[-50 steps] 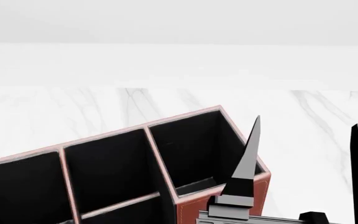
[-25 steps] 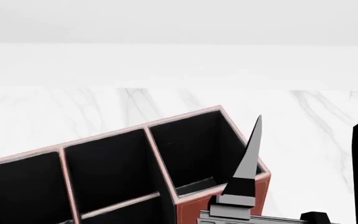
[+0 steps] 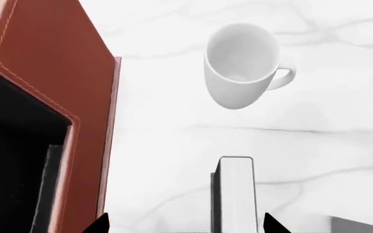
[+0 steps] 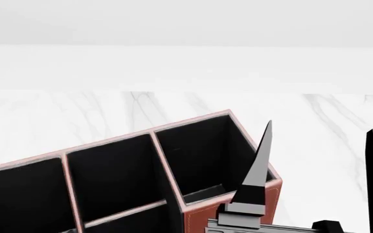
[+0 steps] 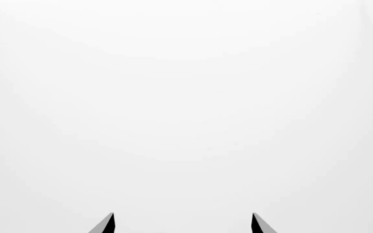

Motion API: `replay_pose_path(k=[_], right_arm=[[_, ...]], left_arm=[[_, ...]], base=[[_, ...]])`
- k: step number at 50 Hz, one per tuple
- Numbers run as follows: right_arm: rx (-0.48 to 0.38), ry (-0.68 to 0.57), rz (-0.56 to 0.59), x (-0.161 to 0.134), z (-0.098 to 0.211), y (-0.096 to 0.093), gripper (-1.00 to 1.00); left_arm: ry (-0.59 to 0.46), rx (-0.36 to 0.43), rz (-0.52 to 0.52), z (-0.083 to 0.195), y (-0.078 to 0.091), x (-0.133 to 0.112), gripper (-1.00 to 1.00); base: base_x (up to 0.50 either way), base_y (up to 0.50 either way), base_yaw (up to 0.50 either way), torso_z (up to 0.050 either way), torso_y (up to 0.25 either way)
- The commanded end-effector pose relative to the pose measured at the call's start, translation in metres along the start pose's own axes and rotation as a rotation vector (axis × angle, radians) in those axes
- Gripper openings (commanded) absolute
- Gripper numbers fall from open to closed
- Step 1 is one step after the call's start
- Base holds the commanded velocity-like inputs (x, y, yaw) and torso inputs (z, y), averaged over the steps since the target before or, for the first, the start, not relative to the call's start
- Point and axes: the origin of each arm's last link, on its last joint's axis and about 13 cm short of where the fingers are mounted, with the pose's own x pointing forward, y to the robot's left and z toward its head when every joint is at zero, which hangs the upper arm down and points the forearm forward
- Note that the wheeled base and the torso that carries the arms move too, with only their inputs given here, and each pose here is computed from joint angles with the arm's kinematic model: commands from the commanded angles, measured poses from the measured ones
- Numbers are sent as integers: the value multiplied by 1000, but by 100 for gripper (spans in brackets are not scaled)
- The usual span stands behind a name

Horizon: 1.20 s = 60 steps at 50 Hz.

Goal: Pick up the book and place it in the front compartment of the caddy.

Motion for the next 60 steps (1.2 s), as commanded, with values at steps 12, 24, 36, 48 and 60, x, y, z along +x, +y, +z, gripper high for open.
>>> replay_pose_path(k=[12, 24, 36, 48, 60], right_arm=[[5, -28, -2, 1, 3, 0, 100], [5, -32, -5, 1, 4, -1, 100], [6, -33, -2, 1, 4, -1, 100], [8, -34, -6, 1, 4, -2, 100], [9, -35, -5, 2, 5, -2, 100]], left_arm=[[22, 10, -74, 3, -9, 31, 100], [84, -7, -107, -4, -15, 44, 100], [169, -42, -137, -15, -20, 58, 100], [201, -44, -150, -18, -22, 65, 100], [239, -20, -155, -22, -21, 67, 100]], base=[[0, 0, 0, 0, 0], [0, 0, 0, 0, 0], [0, 0, 0, 0, 0], [0, 0, 0, 0, 0], [0, 0, 0, 0, 0]])
